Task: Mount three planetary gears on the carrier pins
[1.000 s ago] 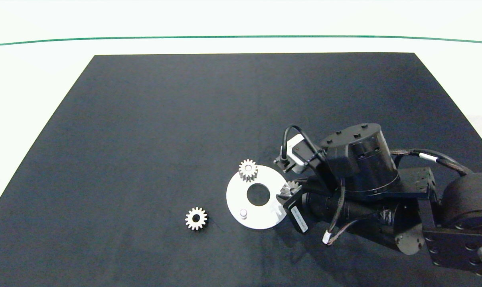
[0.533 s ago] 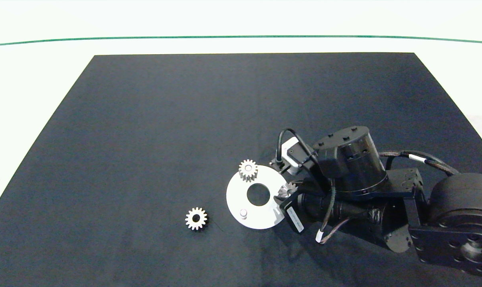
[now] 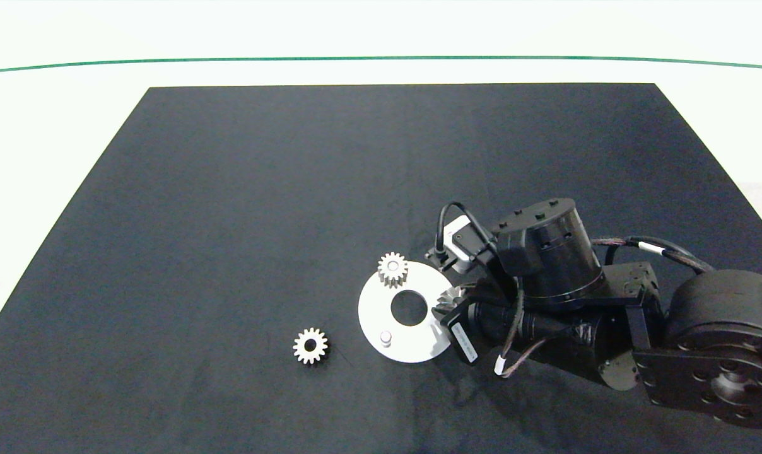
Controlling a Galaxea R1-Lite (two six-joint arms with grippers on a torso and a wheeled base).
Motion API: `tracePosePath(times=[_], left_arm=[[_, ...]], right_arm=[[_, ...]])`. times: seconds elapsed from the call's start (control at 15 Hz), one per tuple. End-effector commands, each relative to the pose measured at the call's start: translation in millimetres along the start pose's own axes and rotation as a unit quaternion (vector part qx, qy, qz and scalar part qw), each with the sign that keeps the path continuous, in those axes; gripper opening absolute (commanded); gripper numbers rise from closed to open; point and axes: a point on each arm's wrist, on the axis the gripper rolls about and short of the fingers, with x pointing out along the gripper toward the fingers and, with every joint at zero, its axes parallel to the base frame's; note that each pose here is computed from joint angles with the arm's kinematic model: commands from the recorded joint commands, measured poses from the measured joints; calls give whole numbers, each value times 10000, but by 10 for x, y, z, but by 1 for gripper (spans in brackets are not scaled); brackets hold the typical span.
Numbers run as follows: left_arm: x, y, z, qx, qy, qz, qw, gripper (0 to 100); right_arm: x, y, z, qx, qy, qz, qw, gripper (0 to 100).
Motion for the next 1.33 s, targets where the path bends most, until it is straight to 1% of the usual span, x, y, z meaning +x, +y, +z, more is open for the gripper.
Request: tracePosePath(times=[0.07, 0.73, 0.8, 0.93, 1.0, 1.07, 1.13, 1.2, 1.27, 1.33], left_arm=[[4, 1, 2, 6, 21, -6, 10000, 100], [-5, 2, 3, 4, -2, -4, 10000, 100], [-8, 3, -3, 3, -10, -11, 10000, 100], [5, 13, -41, 9, 44, -100, 9999, 100], [10, 16, -43, 14, 88, -127, 9999, 100], [18, 14, -49, 27, 133, -130, 9998, 100], [36, 11, -60, 49, 193, -143, 9997, 100], [80, 0, -106, 102, 334, -186, 9992, 100], [126, -13, -142, 214, 479, -265, 9983, 100], [186, -27, -187, 396, 655, -377, 9964, 100]], right_arm=[[23, -11, -21, -5, 50, -15, 10000, 100], [-13, -18, -23, 21, 27, -18, 10000, 100], [-162, -53, -20, 26, -97, -65, 9999, 100], [-791, -185, -41, 107, -641, -243, 9976, 100], [-1174, -275, -111, 207, -996, -404, 9940, 100], [-1526, -392, -245, 247, -1213, -547, 9908, 100], [-1871, -534, -443, 320, -1348, -741, 9876, 100], [-2176, -672, -715, 434, -1407, -1022, 9838, 100], [-2430, -775, -954, 520, -1506, -1345, 9780, 100], [-2675, -837, -1180, 586, -1670, -1732, 9688, 100]])
